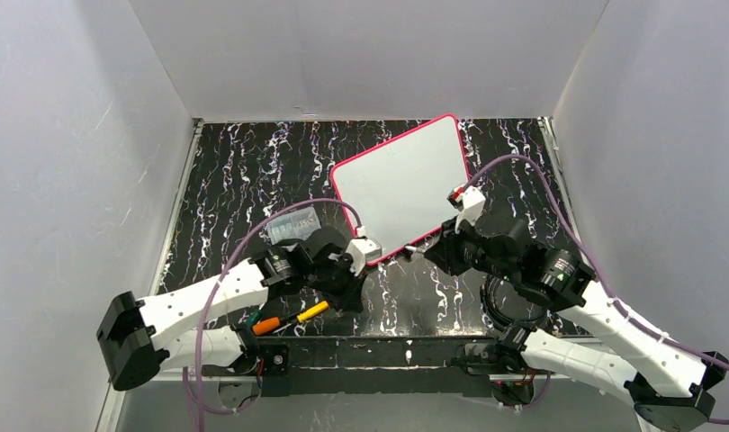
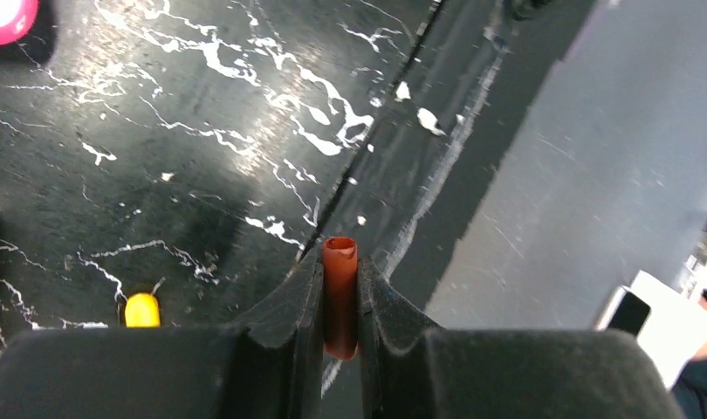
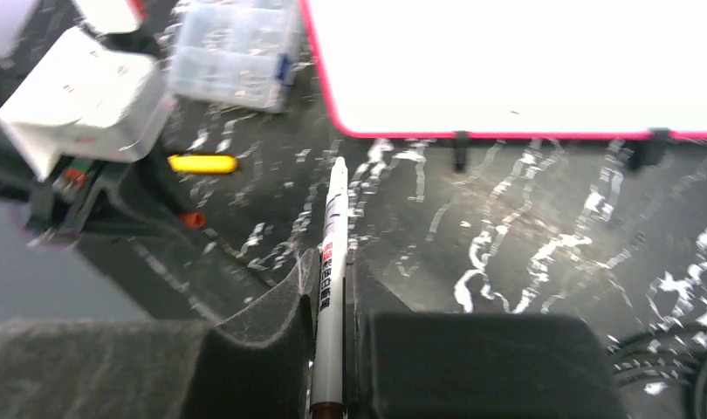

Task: Write a sentence on the whiteboard
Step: Place the pen cap at the center of the board.

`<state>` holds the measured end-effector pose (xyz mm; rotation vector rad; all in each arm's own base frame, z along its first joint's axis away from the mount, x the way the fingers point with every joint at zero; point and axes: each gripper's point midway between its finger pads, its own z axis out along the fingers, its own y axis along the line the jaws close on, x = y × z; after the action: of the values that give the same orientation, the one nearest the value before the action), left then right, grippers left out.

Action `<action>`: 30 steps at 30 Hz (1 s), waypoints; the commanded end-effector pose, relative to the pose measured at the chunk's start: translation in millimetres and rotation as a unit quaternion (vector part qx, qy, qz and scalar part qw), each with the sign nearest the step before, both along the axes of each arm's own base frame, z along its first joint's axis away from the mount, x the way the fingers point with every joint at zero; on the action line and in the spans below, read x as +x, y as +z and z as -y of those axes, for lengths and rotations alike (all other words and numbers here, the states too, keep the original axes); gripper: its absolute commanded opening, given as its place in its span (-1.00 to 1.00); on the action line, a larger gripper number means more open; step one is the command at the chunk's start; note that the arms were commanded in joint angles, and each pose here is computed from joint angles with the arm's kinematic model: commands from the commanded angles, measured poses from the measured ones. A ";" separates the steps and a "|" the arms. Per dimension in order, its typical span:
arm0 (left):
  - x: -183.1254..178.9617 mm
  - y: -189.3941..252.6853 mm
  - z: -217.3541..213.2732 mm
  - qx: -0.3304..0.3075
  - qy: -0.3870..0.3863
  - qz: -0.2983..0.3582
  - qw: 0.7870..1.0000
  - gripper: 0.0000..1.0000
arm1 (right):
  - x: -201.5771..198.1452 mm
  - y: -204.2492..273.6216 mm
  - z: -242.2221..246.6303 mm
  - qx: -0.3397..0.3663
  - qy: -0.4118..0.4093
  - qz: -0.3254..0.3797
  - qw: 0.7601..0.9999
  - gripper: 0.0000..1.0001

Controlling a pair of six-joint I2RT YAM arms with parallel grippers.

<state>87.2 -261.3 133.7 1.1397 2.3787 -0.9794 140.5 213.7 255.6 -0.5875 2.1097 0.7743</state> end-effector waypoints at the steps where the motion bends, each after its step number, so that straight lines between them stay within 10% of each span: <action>1: 40.5 -22.0 13.2 0.016 0.098 0.071 0.993 -1.00 | 42.2 8.2 28.1 0.026 -0.142 0.077 0.987 -0.97; 15: 77.6 -96.8 9.5 0.127 0.199 0.075 0.969 -0.92 | 46.5 30.1 58.7 0.120 -0.213 0.138 0.960 -0.97; 30: 77.5 -119.1 -4.5 0.169 0.229 0.066 0.956 -0.22 | 41.0 28.3 60.6 0.122 -0.204 0.136 0.962 -0.97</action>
<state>164.0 -272.0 20.8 0.6856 2.5636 -0.4378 178.6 152.3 276.0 -0.1379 1.7995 0.6404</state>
